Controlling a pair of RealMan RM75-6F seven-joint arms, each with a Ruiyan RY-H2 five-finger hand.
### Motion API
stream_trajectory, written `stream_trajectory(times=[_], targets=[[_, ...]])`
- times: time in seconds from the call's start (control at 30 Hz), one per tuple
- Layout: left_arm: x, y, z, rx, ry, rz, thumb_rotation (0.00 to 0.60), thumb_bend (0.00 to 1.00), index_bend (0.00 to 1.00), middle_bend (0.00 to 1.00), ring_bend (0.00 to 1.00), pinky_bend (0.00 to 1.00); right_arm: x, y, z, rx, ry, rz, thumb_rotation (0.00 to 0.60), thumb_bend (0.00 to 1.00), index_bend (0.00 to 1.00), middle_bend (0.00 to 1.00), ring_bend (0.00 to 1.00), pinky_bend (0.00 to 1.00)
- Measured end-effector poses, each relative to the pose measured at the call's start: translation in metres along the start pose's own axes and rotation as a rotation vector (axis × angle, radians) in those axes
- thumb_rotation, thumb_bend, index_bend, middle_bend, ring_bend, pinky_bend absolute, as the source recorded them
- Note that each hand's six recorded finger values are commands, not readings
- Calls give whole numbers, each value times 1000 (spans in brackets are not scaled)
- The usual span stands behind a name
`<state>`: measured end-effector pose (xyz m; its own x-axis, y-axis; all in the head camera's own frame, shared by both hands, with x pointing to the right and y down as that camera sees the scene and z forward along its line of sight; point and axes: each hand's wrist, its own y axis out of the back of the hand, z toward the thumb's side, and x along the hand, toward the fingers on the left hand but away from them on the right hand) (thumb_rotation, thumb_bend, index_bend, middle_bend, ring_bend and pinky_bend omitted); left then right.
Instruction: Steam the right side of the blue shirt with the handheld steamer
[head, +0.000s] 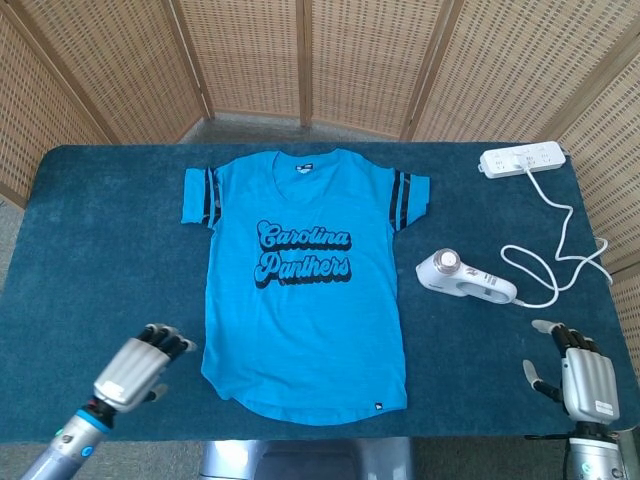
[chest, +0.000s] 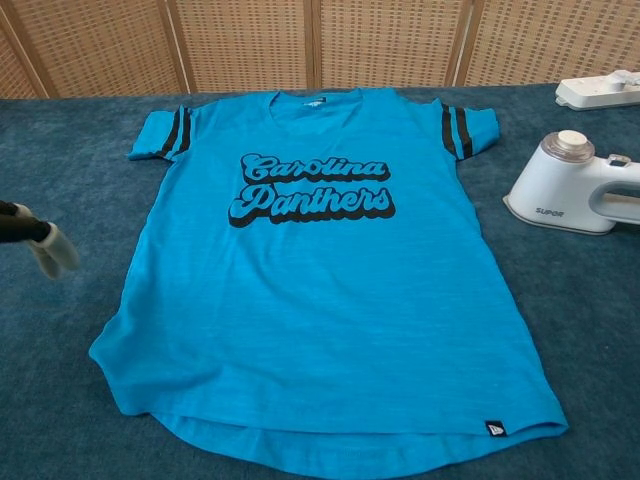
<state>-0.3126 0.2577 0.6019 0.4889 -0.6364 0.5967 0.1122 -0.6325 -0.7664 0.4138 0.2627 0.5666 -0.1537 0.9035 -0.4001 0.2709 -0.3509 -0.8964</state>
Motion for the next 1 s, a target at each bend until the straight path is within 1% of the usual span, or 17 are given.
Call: stream_trajectory(times=[0.03,0.13,0.3,0.43,0.73,1.0], targets=[[5,-4,7,7,-25,-14,598,161,270,340,224,206,1,1,-1,0,-2,-2,600,353,271,339,320,290],[14,-13,21,26,-63,-36,599,161,271,330,217,206,3,2,-3,0,-5,-5,600,353,271,339,320,290],[26,-27,32,42,-81,-55,599,162,270,328,216,206,6,5,-7,-2,-14,-15,600,353,271,339,320,290],[34,-36,33,53,-77,-70,598,161,271,328,216,205,7,7,-9,-3,-19,-21,600,352,271,339,320,290],[51,-39,39,53,-72,-29,597,192,271,328,216,206,9,8,-13,-9,-30,-26,600,353,271,339,320,290],[63,-47,46,51,-82,-47,595,201,271,327,216,206,12,11,-19,-12,-43,-39,600,353,272,339,320,289]])
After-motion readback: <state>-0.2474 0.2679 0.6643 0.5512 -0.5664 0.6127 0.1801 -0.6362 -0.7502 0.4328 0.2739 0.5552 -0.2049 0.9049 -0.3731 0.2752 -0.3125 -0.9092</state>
